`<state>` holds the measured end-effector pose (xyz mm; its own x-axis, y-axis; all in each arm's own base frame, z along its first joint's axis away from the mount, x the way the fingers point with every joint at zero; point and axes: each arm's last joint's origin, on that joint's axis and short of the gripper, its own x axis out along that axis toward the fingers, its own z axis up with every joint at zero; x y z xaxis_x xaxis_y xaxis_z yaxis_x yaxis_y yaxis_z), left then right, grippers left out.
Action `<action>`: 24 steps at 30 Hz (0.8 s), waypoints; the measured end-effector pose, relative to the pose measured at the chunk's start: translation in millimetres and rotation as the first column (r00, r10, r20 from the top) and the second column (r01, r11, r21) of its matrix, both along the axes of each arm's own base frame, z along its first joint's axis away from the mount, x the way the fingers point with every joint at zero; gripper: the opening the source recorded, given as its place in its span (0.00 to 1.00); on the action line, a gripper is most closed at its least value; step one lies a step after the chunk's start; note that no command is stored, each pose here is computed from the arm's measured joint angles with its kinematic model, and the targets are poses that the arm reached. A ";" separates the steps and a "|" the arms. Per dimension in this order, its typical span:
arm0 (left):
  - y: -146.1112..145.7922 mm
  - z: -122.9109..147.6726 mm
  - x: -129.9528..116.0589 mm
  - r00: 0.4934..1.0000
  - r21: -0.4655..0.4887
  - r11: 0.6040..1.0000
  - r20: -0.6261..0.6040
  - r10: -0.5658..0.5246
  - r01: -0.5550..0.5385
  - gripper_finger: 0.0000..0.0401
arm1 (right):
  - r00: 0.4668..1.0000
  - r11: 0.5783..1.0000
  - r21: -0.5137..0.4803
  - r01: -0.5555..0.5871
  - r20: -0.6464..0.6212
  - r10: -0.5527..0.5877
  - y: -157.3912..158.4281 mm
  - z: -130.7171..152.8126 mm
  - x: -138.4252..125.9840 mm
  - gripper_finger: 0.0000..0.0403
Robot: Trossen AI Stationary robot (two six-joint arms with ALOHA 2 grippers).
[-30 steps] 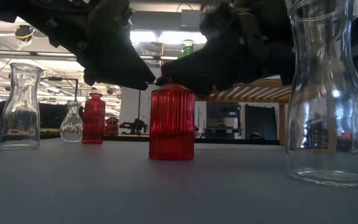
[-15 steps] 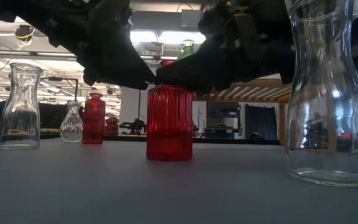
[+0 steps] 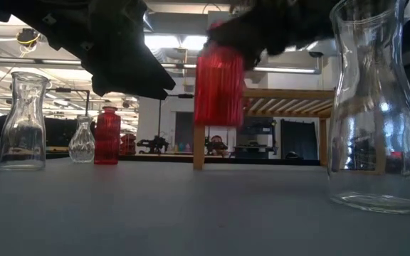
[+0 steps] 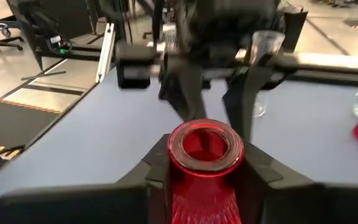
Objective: Sort vases onto shelf
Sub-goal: Put the bottom red vase on the shelf, aligned with the other red vase
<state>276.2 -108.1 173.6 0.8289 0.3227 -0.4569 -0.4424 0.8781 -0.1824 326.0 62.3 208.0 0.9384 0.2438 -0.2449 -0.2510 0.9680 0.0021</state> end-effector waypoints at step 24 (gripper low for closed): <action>0.1 0.4 0.4 1.000 -0.002 1.000 0.005 0.001 -0.001 0.38 | 0.858 0.868 -0.071 0.492 0.210 -0.469 -102.0 115.8 -98.7 0.25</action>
<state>276.5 -108.0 174.0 0.8310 0.3224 -0.4533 -0.4422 0.8772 -0.1868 227.3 -39.6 323.7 0.9614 -0.2687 -0.0591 0.2605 0.9581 -0.1191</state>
